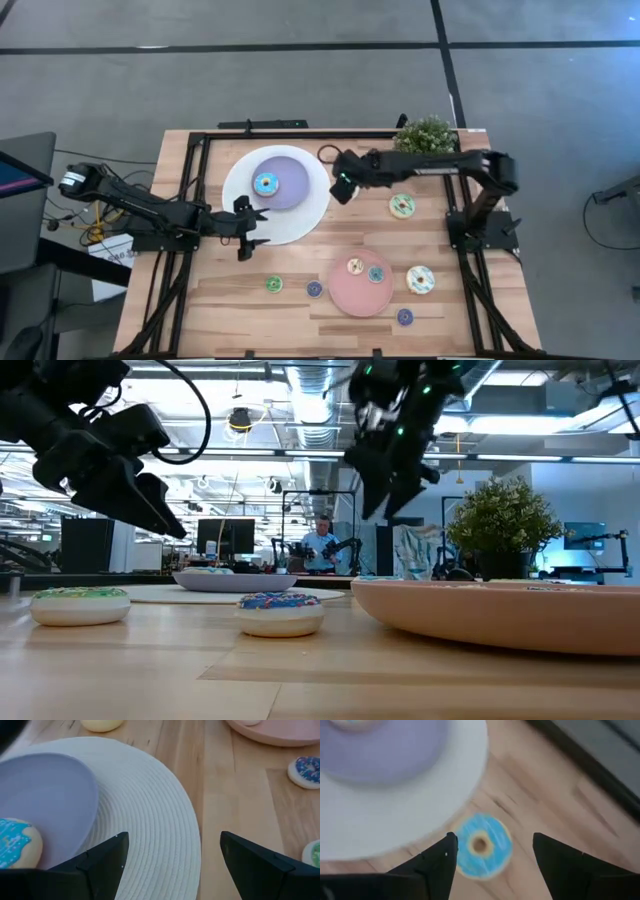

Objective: Pick & Place donuts
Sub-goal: Put the big light blue donut on the purple plate

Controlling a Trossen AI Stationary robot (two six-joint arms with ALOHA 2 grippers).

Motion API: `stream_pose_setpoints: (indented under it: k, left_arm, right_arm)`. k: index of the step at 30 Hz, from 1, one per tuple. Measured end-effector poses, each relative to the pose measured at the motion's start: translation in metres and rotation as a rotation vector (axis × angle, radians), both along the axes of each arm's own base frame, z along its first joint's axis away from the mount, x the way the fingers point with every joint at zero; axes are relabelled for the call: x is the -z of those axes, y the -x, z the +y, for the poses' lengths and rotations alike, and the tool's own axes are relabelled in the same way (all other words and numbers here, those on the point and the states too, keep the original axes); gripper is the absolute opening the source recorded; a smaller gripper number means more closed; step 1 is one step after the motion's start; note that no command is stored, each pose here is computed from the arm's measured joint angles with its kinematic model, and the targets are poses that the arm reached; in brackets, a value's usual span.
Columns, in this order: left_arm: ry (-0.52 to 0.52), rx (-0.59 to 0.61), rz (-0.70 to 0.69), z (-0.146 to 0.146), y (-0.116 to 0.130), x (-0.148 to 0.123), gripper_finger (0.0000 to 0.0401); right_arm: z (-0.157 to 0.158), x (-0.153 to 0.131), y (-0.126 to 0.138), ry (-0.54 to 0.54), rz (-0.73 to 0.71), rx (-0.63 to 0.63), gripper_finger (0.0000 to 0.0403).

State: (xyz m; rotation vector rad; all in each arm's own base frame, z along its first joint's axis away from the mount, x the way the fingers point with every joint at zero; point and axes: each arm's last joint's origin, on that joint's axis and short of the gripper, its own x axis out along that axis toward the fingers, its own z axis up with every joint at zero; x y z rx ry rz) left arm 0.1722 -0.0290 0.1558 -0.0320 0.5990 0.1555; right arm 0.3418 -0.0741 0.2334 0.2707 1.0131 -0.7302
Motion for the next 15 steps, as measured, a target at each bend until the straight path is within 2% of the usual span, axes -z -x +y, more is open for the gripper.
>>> stream_pose_setpoints:
  k: [3, 8, 15]
  left_arm:
    - [0.018, 0.021, 0.002, -0.001, 0.0, 0.0, 0.0309]
    - [0.045, 0.039, 0.004, -0.002, 0.0, 0.0, 0.0309]
    - [0.059, 0.048, 0.009, -0.002, 0.0, 0.0, 0.0309]
  right_arm:
    - [-0.017, 0.012, -0.002, -0.108, 0.104, 0.013, 0.0249]
    - [-0.044, 0.034, -0.002, -0.276, 0.125, 0.005, 0.0249]
    - [-0.069, 0.06, 0.0, -0.312, 0.171, 0.068, 0.0249]
